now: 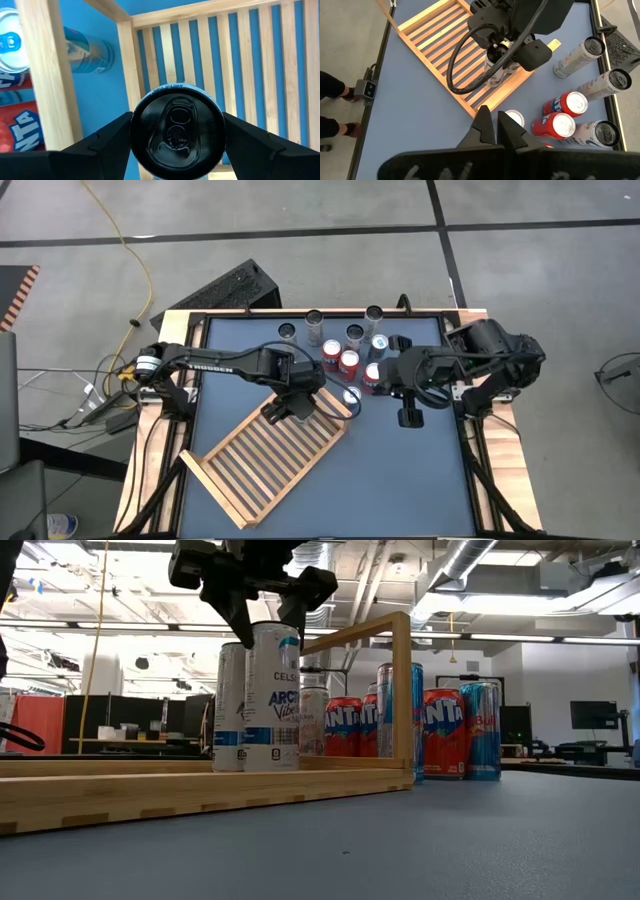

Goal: Place canned beverage on shelf
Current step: Put the right white blue soda can on the shelf aligned with the other white blue soda can

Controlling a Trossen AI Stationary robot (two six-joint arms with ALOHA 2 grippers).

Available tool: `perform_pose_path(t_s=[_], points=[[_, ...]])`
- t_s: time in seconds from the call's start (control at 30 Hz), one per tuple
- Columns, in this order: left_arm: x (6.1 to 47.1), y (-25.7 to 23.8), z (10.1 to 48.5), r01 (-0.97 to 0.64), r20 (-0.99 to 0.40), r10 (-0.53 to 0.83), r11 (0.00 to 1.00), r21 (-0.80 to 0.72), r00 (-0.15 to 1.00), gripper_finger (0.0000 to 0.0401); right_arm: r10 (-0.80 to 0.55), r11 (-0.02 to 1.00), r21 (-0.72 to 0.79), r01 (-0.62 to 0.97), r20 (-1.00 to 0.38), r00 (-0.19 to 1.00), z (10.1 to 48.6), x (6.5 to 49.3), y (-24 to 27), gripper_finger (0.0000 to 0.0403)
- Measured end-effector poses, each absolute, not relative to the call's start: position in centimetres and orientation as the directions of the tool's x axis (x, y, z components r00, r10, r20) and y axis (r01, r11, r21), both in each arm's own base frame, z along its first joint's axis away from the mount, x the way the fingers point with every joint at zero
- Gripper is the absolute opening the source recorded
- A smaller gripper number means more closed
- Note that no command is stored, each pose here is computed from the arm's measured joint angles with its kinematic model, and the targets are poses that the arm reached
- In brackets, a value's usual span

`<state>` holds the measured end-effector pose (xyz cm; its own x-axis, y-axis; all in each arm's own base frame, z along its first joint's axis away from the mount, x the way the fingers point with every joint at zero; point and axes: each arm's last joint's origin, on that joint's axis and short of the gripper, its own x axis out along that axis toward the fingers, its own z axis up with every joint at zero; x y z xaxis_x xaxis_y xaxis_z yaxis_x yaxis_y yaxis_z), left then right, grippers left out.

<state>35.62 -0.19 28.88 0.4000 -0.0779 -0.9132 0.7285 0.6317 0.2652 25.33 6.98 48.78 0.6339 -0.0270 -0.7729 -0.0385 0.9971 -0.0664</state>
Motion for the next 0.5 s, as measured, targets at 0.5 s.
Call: perform_pose_path(t_s=[0.5], points=[[35.62,0.09,28.87,0.723,-0.913,-0.071,0.638,0.267,0.401,0.0256,-0.028,0.997,-0.067,-0.038,-0.773,0.634,48.79,25.32,6.97,0.0]])
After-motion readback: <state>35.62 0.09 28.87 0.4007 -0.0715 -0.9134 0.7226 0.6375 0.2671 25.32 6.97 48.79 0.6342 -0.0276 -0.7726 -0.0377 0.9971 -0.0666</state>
